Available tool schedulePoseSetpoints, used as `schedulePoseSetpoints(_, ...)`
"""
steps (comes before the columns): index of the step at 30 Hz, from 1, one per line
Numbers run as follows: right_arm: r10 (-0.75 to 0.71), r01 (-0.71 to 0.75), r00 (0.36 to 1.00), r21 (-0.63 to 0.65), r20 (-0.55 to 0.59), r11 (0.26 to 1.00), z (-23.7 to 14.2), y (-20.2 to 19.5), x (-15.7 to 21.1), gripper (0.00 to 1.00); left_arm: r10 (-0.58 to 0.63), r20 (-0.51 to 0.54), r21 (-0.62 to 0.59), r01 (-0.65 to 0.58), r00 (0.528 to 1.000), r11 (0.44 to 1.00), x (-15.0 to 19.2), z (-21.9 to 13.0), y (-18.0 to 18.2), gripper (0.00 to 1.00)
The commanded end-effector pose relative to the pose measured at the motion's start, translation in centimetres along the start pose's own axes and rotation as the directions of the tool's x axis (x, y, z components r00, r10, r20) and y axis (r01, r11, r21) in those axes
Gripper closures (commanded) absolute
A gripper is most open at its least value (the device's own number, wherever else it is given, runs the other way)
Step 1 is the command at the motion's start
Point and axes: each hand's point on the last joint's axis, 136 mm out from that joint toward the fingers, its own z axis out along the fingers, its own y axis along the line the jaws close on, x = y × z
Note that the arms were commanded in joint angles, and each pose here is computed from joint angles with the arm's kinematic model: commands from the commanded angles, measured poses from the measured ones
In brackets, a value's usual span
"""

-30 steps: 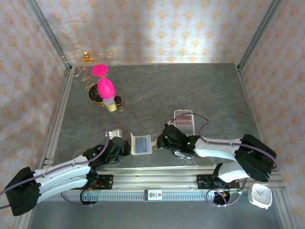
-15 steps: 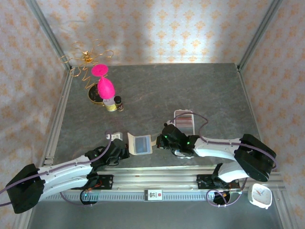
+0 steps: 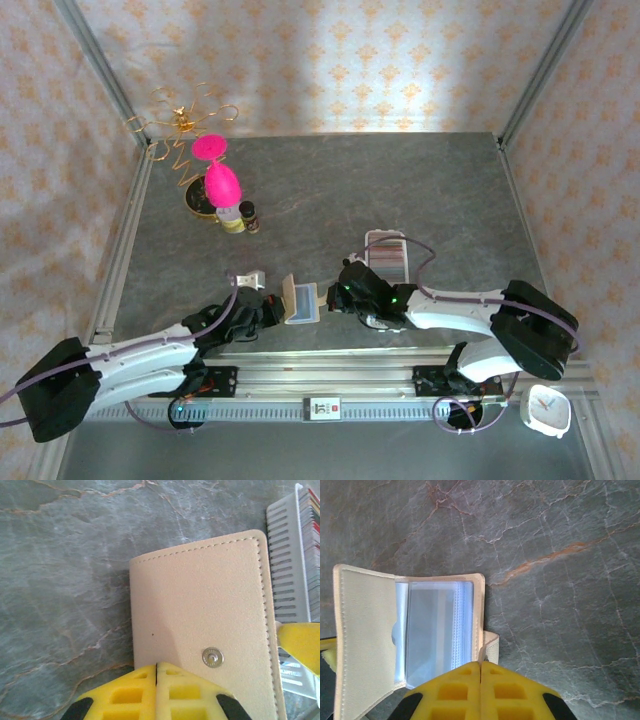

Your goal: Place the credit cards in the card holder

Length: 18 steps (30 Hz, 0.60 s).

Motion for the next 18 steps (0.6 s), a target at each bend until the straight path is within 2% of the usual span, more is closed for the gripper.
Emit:
schedulePoseSetpoints(1,-0.014,0.014,1.000,-0.021,0.012,1.000,0.2,1.0,-0.3,1.00,-0.029,0.003,0.093,0.029,1.000,0.995,-0.2,0.3,-2.0,0.96)
schedulePoseSetpoints(10,-0.016,0.016,1.000,-0.034,0.007,0.999,0.3,1.3,-0.2,1.00,-0.019,-0.084,0.060,0.024,0.996,0.998,1.8,2.1,-1.3,0.99)
schedulePoseSetpoints(18,-0.031,0.030,0.999,-0.062,-0.008,0.998,0.6,2.2,-0.1,1.00,-0.014,-0.134,-0.019,0.011,0.991,1.000,3.2,3.0,0.6,1.00)
